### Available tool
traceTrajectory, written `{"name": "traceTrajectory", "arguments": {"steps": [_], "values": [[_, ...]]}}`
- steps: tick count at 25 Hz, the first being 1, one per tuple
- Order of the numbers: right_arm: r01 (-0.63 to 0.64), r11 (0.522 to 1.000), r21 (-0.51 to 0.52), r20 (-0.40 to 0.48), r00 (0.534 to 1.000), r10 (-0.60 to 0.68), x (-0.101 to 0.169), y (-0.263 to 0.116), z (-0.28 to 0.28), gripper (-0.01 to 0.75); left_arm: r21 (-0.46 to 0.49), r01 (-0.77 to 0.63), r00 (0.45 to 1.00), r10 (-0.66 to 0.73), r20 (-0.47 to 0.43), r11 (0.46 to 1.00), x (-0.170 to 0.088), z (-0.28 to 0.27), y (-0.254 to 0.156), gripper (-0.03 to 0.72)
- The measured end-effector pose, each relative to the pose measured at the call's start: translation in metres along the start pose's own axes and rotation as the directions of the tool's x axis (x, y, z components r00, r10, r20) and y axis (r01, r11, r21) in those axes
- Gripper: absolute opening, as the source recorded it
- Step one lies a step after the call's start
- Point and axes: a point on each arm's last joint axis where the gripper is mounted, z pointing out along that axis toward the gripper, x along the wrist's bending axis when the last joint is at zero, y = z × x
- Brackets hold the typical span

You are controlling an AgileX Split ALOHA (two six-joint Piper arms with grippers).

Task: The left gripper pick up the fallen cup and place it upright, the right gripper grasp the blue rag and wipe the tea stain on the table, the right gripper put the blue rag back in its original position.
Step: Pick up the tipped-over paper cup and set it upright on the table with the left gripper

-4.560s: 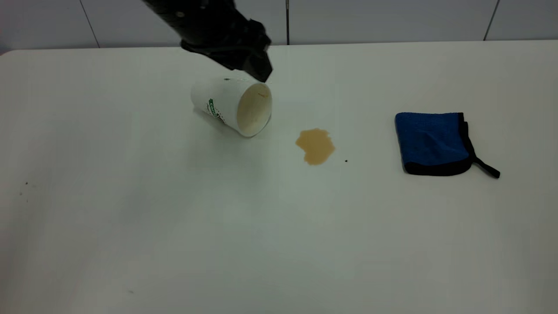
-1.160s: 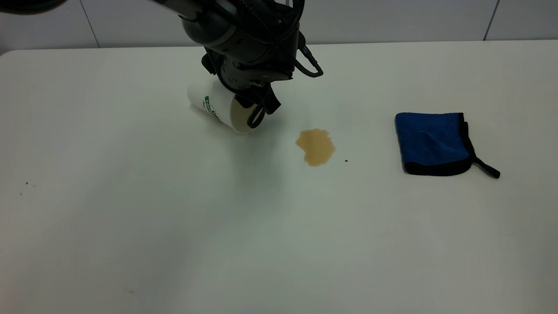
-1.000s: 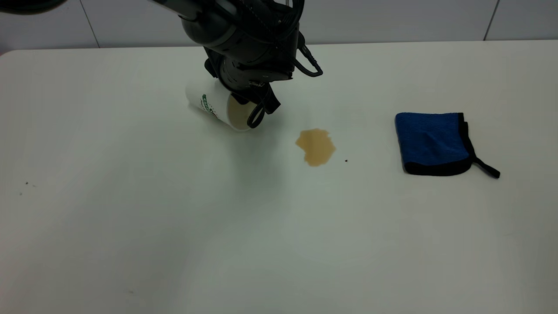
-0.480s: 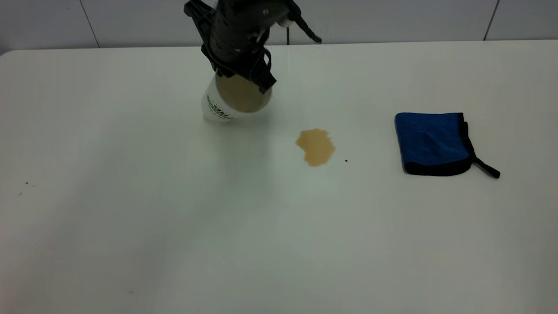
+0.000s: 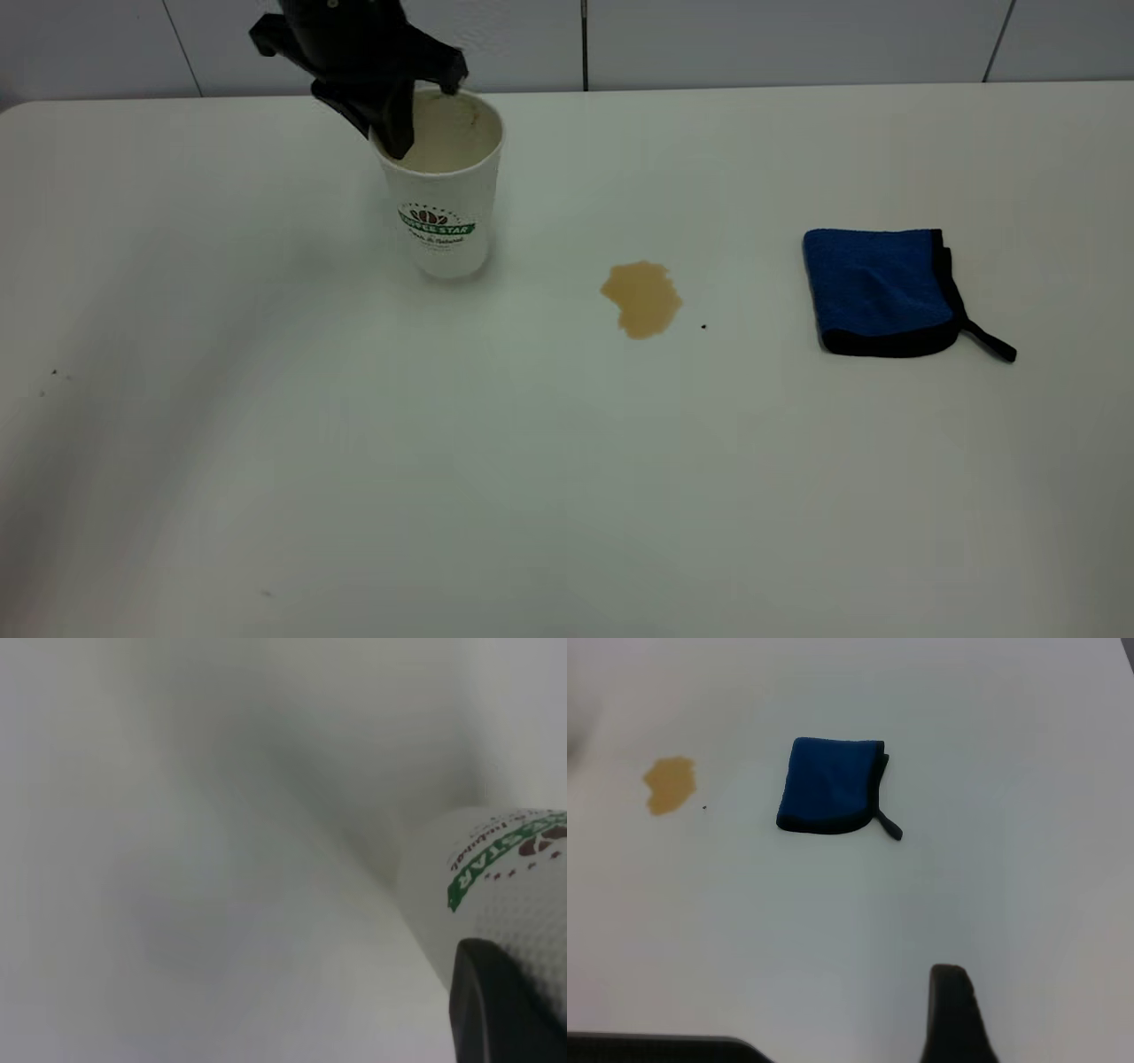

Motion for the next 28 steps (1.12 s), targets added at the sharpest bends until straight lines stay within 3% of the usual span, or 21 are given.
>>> {"name": "traceTrajectory", "arguments": {"steps": [5, 19, 23, 28], "values": [[0.000, 1.000, 0.000, 0.000, 1.000, 0.000, 0.000, 0.000, 0.000, 0.532, -0.002, 0.069, 0.995, -0.068, 0.079, 0.998, 0.030, 0.008, -0.006, 0.006], [0.000, 1.000, 0.000, 0.000, 1.000, 0.000, 0.000, 0.000, 0.000, 0.532, 0.027, 0.066, 0.993, -0.069, 0.099, 0.997, 0.025, 0.029, -0.011, 0.034], [0.000, 1.000, 0.000, 0.000, 1.000, 0.000, 0.000, 0.000, 0.000, 0.532, 0.025, 0.069, 0.992, -0.071, 0.101, 0.997, 0.025, 0.028, -0.010, 0.130], [0.000, 1.000, 0.000, 0.000, 1.000, 0.000, 0.000, 0.000, 0.000, 0.532, 0.016, 0.092, 0.988, -0.094, 0.121, 0.996, 0.023, 0.028, -0.009, 0.333]]}}
